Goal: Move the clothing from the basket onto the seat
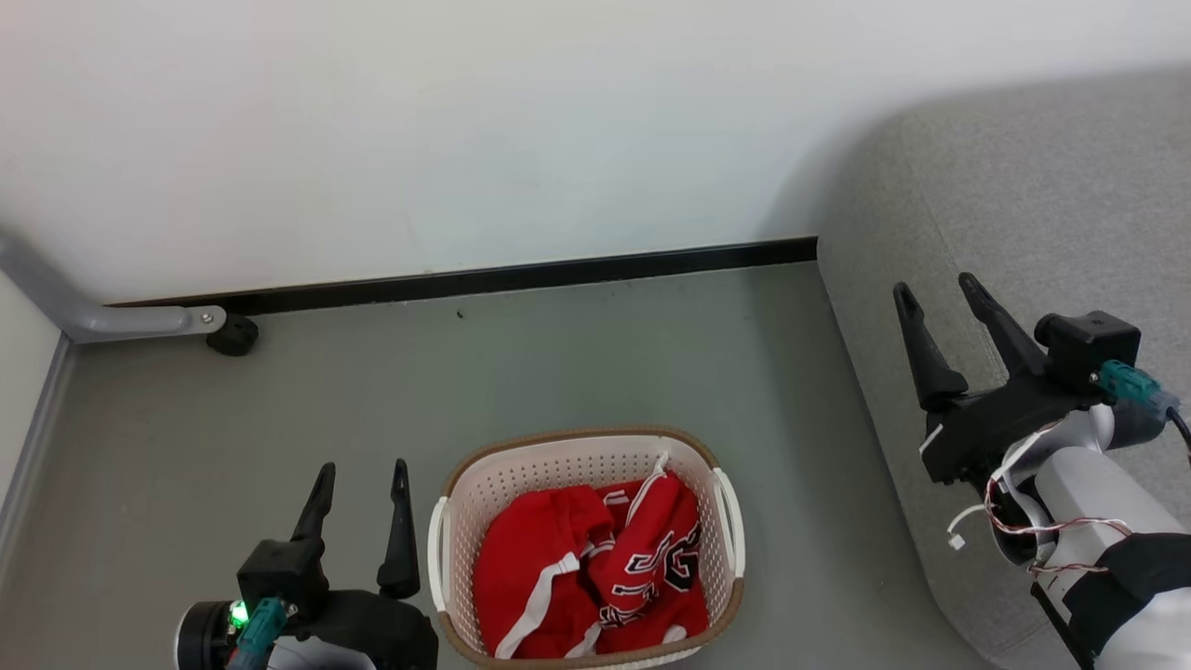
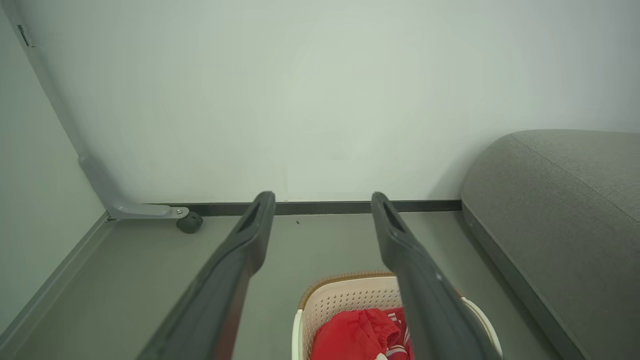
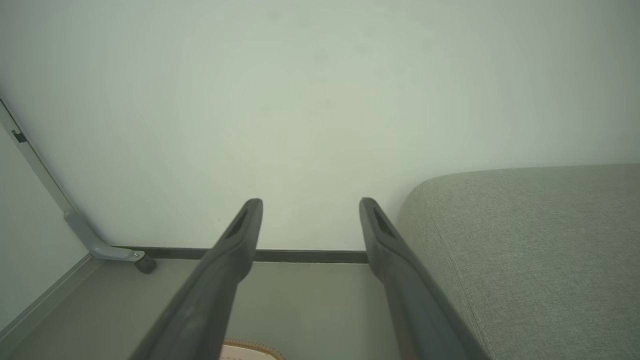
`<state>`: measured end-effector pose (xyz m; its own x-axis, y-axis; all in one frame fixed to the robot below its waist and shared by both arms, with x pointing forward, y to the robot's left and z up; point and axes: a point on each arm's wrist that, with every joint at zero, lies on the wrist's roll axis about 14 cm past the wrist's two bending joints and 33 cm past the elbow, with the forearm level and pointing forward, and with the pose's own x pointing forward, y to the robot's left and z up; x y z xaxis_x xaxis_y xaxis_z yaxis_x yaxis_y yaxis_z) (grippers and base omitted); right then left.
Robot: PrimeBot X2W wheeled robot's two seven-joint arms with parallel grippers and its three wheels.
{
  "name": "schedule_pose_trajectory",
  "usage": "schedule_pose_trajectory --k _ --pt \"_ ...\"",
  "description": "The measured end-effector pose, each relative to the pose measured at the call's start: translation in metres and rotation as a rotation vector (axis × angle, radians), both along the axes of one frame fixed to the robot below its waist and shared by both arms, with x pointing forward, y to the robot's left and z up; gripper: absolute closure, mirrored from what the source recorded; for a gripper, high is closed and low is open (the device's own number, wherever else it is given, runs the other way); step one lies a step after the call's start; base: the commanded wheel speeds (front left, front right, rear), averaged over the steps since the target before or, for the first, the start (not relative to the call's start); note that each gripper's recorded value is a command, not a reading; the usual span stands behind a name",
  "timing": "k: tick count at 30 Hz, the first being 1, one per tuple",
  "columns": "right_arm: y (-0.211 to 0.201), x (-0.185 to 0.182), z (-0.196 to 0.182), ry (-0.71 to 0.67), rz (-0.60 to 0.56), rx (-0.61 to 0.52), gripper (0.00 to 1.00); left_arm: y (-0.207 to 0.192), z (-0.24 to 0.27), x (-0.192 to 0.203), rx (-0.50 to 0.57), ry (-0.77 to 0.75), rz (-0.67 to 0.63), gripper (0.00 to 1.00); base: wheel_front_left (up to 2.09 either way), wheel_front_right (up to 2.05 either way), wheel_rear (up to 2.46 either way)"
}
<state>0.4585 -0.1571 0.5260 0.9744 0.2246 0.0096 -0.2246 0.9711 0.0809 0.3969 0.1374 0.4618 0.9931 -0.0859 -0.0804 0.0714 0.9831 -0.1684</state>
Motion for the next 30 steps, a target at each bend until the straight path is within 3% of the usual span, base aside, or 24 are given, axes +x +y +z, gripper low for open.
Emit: schedule_pose_trajectory --k 14,20,30 --pt "0.004 0.031 0.001 -0.056 0.037 -0.017 0.0 -0.031 -0.033 0.023 -0.021 0.086 -0.082 0.0 0.0 0.0 0.0" --pt "0.011 0.045 -0.007 -0.07 0.062 -0.019 0.0 -0.063 -0.049 0.034 -0.109 0.14 -0.133 0.0 0.0 0.0 0.0" --pt "0.006 0.072 -0.027 -0.071 0.062 -0.016 0.0 -0.094 -0.076 0.063 -0.146 0.2 -0.196 0.0 0.0 0.0 0.0"
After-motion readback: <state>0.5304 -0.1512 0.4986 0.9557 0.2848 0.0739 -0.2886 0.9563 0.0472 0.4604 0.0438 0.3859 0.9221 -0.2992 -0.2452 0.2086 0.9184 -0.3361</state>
